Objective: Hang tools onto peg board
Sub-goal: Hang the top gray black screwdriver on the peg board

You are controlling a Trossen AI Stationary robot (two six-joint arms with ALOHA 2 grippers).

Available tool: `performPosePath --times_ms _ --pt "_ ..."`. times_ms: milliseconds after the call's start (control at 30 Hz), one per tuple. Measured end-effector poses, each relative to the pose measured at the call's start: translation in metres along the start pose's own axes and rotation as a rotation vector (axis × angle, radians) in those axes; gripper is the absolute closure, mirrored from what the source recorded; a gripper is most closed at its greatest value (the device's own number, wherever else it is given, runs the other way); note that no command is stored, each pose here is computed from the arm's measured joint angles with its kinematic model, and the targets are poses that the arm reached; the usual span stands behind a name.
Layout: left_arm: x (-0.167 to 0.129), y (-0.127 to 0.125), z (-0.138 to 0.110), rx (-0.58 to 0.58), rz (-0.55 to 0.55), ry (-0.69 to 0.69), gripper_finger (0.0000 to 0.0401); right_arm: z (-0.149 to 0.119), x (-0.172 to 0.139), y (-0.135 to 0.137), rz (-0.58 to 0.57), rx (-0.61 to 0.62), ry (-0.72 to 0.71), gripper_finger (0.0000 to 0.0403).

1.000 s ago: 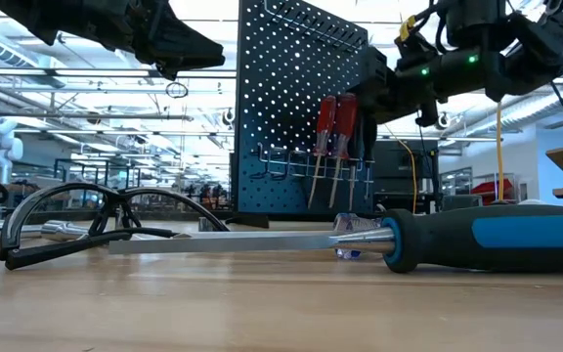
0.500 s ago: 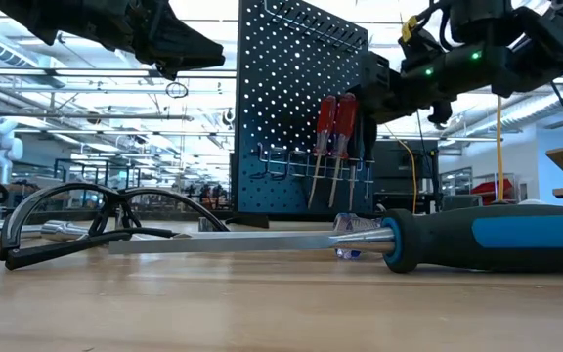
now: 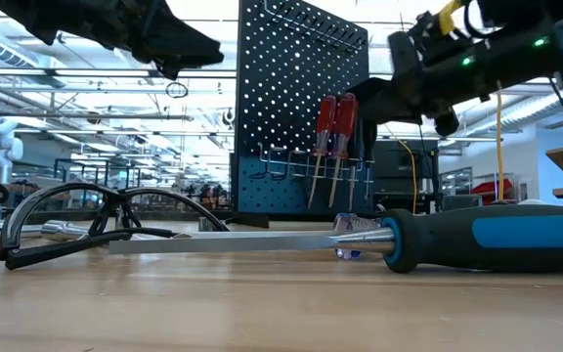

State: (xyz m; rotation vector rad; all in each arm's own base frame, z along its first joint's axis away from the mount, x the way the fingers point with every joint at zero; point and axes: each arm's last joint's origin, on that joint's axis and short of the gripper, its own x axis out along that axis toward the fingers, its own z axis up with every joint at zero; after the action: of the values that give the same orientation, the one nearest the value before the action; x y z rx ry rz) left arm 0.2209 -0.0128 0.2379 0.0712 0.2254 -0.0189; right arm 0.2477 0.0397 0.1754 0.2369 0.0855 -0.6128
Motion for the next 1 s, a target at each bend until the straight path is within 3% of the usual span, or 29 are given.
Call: performPosePath --times_ms 200,400,667,1000 --pt "0.006 -0.014 -0.006 -0.038 -0.074 0.037 0.0280 -0.003 -0.009 0.012 0.176 0.067 0.053 0.0403" --pt "0.022 -0.039 -0.027 -0.108 -0.162 0.164 0.0280 -0.007 -0.019 0.024 0.370 0.122 0.136 0.0403" --pt "0.026 -0.083 -0.045 -0.130 -0.303 0.277 0.0280 -0.006 -0.025 0.030 0.422 0.135 0.128 0.0403" --pt "0.050 -0.110 -0.020 -0.166 -0.262 0.225 0.0280 -0.005 -0.028 0.032 0.524 0.115 0.156 0.0403"
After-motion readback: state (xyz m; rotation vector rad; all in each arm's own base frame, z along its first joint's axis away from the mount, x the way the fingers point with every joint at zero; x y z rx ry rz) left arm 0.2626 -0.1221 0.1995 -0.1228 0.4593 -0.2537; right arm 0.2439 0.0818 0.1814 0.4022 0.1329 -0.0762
